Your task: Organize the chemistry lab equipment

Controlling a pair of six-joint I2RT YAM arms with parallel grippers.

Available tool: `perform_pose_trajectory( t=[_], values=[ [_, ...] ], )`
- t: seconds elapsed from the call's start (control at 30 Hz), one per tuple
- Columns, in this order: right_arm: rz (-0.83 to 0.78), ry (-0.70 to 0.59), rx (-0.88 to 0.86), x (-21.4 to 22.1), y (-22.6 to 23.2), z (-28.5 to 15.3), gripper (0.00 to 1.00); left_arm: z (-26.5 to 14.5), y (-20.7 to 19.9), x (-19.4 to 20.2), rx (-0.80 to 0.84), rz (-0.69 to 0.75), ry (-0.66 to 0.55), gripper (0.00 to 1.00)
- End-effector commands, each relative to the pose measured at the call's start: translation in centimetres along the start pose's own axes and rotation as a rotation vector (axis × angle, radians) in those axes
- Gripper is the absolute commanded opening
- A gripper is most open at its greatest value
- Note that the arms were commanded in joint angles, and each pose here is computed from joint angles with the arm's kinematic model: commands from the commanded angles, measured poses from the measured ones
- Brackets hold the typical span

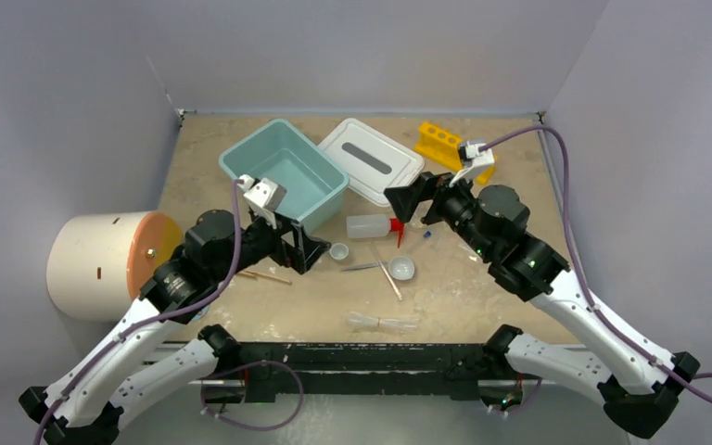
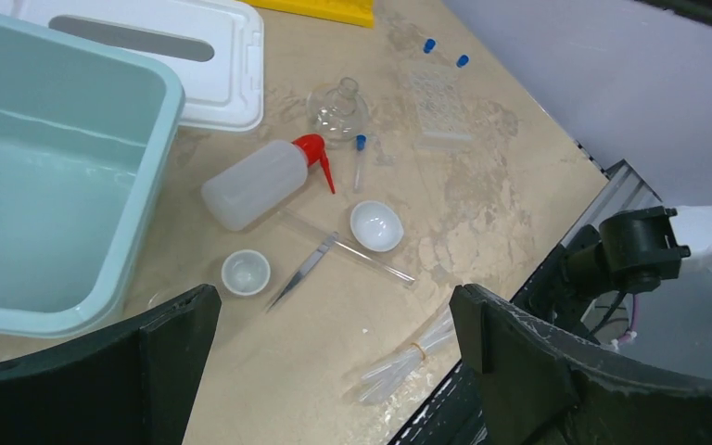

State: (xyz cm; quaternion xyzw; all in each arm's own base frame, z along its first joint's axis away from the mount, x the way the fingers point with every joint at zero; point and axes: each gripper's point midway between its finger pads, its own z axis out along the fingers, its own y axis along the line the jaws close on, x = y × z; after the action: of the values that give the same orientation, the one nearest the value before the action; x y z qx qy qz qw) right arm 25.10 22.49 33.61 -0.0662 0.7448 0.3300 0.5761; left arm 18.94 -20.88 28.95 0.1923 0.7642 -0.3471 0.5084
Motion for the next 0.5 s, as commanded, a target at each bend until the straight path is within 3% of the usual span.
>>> perform_pose_trajectory(
  t=[0.0,0.47],
  values=[
    [0.029,-0.081,0.085,-3.4,-0.5,-1.3,0.99,-0.5,1.0,-0.9,-0.055,0.044,-0.059,0.98],
    [-0.100,0.115,-0.003,2.5,-0.4,0.1,0.99,-1.1,1.5,-0.4,-0.076,0.048,-0.063,0.97]
  ],
)
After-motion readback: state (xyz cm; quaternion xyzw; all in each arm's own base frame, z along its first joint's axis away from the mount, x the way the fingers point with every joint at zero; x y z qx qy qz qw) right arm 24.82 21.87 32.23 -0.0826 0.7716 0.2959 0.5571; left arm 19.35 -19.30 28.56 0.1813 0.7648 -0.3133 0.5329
